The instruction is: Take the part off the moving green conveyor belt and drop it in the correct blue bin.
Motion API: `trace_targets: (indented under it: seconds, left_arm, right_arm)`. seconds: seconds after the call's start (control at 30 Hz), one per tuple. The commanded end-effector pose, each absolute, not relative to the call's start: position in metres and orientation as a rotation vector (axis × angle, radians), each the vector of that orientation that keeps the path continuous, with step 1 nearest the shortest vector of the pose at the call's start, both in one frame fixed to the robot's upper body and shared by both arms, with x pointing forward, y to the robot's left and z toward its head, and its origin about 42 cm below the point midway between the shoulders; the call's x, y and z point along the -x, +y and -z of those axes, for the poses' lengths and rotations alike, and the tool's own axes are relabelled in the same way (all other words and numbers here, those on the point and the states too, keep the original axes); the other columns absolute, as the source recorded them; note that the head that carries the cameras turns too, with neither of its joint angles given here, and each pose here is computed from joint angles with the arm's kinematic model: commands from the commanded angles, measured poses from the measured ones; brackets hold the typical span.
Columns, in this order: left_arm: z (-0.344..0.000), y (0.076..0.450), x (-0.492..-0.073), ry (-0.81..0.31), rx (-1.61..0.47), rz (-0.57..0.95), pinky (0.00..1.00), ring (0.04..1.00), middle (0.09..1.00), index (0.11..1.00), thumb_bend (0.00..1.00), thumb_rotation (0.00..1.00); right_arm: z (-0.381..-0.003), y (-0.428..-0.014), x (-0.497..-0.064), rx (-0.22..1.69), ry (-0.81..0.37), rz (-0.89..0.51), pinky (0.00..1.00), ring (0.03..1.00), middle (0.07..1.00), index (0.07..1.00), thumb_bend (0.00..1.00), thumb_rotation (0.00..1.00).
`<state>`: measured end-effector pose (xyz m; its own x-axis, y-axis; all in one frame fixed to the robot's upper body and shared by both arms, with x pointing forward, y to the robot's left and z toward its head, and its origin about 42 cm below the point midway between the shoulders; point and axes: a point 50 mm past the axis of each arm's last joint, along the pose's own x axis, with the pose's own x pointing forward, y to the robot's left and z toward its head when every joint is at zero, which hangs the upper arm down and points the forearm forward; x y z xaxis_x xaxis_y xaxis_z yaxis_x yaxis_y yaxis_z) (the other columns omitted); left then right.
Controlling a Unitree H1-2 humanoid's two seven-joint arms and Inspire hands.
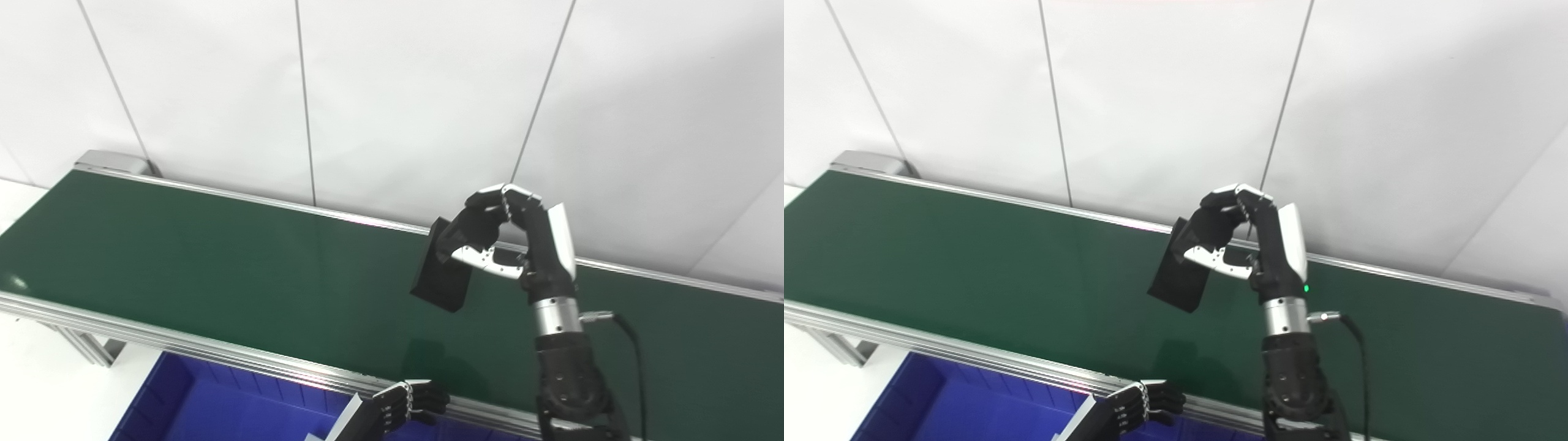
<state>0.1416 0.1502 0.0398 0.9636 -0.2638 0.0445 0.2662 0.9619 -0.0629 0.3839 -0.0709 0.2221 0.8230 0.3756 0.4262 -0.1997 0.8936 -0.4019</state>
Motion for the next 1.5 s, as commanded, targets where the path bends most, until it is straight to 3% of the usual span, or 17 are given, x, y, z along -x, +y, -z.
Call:
trace_targets:
  seconds: [0.0, 0.17, 0.7, 0.93, 1.23, 1.47]
  left_arm:
    - [-0.049, 0.151, -0.145, -0.102, 0.073, 0.277, 0.69, 0.735, 0.752, 0.761, 0.84, 0.69]
    - [-0.05, 0.154, -0.145, -0.107, 0.075, 0.279, 0.69, 0.742, 0.755, 0.766, 0.84, 0.7]
    - [-0.059, 0.172, -0.145, -0.113, 0.085, 0.279, 0.74, 0.768, 0.779, 0.798, 0.81, 0.75]
    - [-0.065, 0.183, -0.145, -0.113, 0.073, 0.27, 0.74, 0.768, 0.778, 0.8, 0.81, 0.76]
    - [-0.074, 0.198, -0.146, -0.114, 0.066, 0.267, 0.73, 0.757, 0.772, 0.797, 0.82, 0.77]
    - [-0.081, 0.208, -0.144, -0.103, 0.079, 0.272, 0.73, 0.755, 0.771, 0.792, 0.82, 0.75]
  right_arm:
    - [-0.246, -0.073, -0.38, 0.332, -0.582, -0.317, 0.44, 0.466, 0.502, 0.475, 0.52, 0.0]
    - [-0.258, -0.091, -0.367, 0.32, -0.604, -0.31, 0.37, 0.433, 0.506, 0.497, 0.52, 0.0]
    - [-0.288, -0.145, -0.318, 0.302, -0.649, -0.178, 0.38, 0.435, 0.497, 0.499, 0.52, 0.0]
    - [-0.289, -0.167, -0.291, 0.317, -0.622, -0.109, 0.43, 0.455, 0.495, 0.487, 0.52, 0.0]
    - [-0.289, -0.185, -0.263, 0.349, -0.609, -0.042, 0.36, 0.419, 0.493, 0.518, 0.52, 0.0]
    - [-0.278, -0.198, -0.236, 0.376, -0.55, 0.024, 0.37, 0.435, 0.501, 0.497, 0.52, 0.0]
